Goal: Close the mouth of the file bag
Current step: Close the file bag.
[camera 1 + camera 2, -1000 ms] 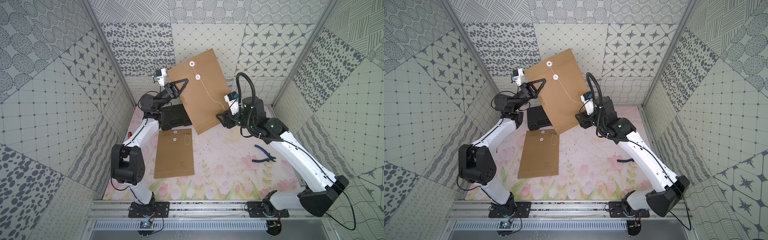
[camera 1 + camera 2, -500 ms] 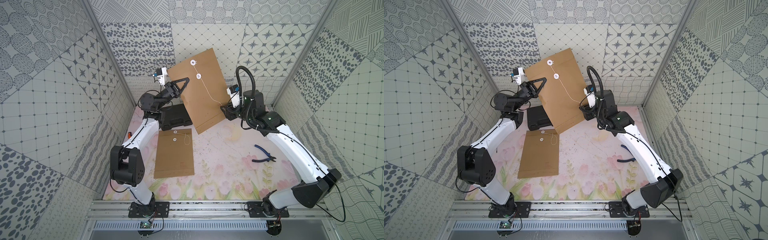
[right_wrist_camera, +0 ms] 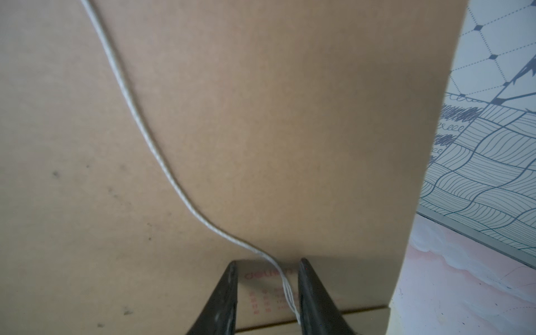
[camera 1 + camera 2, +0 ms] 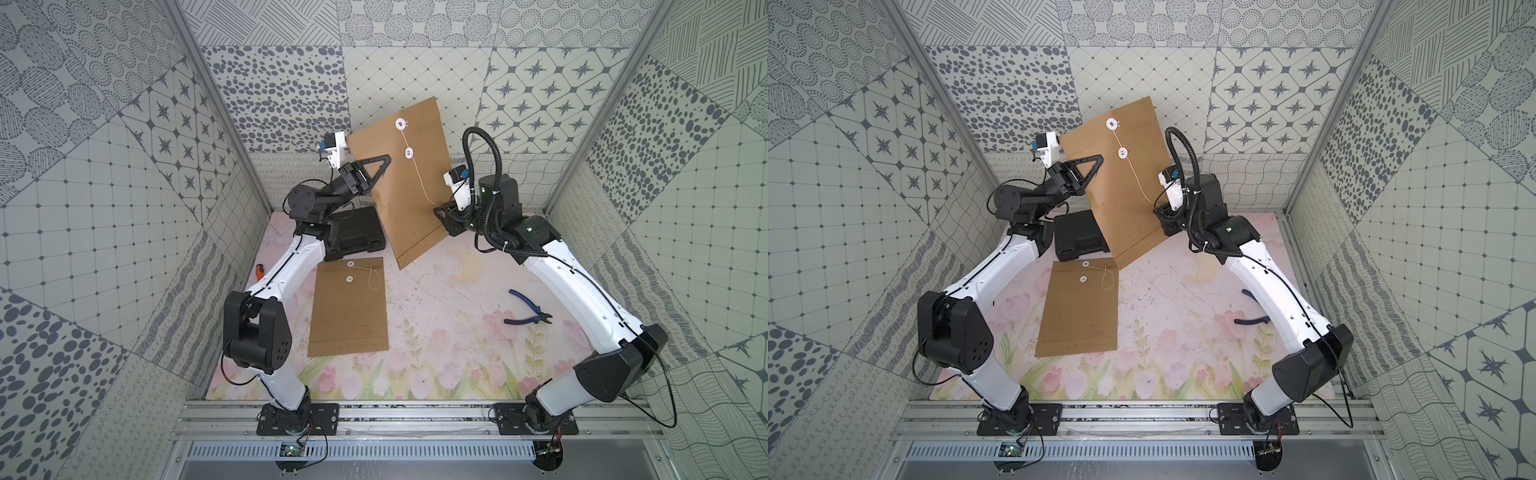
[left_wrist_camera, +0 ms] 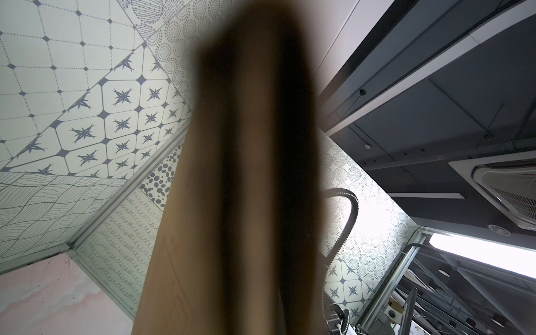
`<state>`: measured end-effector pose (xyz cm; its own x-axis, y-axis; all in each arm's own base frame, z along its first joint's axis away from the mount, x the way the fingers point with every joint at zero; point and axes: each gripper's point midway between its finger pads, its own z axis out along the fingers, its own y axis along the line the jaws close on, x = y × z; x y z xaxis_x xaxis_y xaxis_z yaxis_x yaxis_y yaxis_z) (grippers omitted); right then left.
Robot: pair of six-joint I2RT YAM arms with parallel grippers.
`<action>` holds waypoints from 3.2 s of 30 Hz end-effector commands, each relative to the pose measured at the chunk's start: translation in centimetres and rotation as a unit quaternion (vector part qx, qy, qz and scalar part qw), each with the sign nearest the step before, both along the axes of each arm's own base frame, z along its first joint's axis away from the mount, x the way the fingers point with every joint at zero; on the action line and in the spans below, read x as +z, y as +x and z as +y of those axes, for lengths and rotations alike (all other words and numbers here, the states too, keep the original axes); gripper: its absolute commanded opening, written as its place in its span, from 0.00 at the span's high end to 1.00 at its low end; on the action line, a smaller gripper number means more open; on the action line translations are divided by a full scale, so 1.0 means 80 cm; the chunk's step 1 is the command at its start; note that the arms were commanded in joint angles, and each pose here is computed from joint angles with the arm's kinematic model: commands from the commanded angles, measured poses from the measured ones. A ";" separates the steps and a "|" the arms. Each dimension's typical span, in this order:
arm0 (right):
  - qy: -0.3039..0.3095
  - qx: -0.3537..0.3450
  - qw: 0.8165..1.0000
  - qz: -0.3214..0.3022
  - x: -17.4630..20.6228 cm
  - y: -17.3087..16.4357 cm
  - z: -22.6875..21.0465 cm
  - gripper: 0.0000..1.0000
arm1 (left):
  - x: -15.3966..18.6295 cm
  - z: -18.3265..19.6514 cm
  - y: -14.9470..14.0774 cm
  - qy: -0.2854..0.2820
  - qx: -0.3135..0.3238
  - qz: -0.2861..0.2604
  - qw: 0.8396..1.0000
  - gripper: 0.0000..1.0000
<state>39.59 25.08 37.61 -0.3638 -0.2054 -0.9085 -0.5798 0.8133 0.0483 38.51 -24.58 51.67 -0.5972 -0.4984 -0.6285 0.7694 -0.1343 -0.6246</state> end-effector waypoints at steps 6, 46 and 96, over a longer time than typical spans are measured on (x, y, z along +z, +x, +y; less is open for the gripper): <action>0.027 0.014 0.999 -0.027 0.011 0.012 0.006 0.75 | 0.019 -0.015 -0.027 0.004 -0.034 -0.036 0.999 1.00; 0.091 0.067 0.994 0.004 -0.015 0.031 0.028 0.92 | 0.031 -0.043 -0.053 0.027 -0.083 -0.054 0.995 1.00; 0.257 0.046 0.965 0.032 0.129 -0.030 -0.006 0.36 | 0.022 -0.046 -0.063 -0.002 -0.120 -0.111 0.987 1.00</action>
